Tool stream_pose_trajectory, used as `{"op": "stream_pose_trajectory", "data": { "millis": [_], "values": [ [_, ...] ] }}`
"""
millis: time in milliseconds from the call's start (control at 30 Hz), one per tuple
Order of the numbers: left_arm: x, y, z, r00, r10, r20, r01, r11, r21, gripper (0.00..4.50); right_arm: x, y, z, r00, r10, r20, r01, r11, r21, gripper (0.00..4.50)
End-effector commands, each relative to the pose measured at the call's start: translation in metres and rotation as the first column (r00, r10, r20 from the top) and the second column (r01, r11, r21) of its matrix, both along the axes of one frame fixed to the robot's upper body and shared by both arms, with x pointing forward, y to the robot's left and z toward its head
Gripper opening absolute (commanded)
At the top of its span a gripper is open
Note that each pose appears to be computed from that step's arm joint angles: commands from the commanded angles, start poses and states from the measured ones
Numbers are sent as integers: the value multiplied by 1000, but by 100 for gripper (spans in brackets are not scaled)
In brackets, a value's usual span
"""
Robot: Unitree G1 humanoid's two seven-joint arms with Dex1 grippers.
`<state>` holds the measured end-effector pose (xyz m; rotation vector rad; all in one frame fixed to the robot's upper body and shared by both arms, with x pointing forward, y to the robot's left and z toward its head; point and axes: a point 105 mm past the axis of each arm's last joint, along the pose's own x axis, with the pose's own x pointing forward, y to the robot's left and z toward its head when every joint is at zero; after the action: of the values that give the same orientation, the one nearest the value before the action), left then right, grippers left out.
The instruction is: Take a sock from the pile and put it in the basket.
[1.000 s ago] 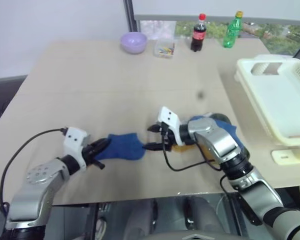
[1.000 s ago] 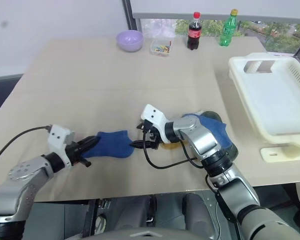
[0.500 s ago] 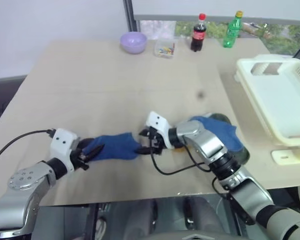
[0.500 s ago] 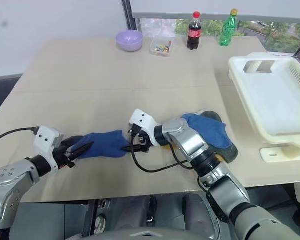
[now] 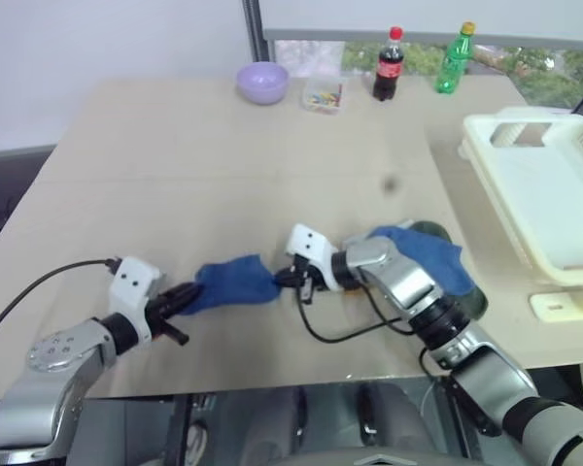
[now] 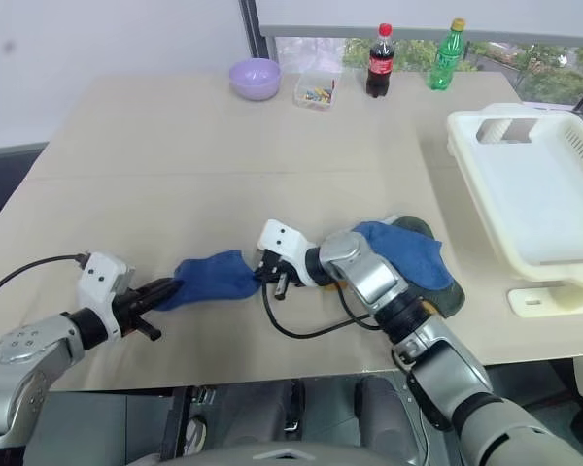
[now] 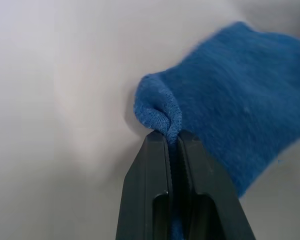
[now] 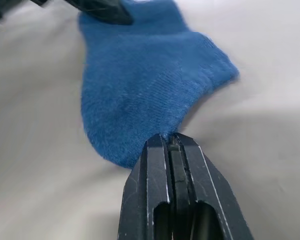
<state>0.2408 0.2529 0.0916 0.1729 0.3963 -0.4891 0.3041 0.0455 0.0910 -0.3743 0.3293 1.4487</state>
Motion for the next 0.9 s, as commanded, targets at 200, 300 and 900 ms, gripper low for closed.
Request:
{"op": "stream_pose_trajectory", "data": {
  "millis": [200,300,900],
  "values": [
    [0,-15,10,999,-36,33,36,999,-8,2,-1,-15,-2,1000,9,30,-7,999,-53,0],
    [-3,-17,6,999,-52,18,52,999,2,2,-3,-20,0,1000,10,26,-8,998,-59,0],
    [16,6,40,982,-33,185,33,999,-1,447,5,-51,51,982,-145,124,128,982,136,352]
  ]
}}
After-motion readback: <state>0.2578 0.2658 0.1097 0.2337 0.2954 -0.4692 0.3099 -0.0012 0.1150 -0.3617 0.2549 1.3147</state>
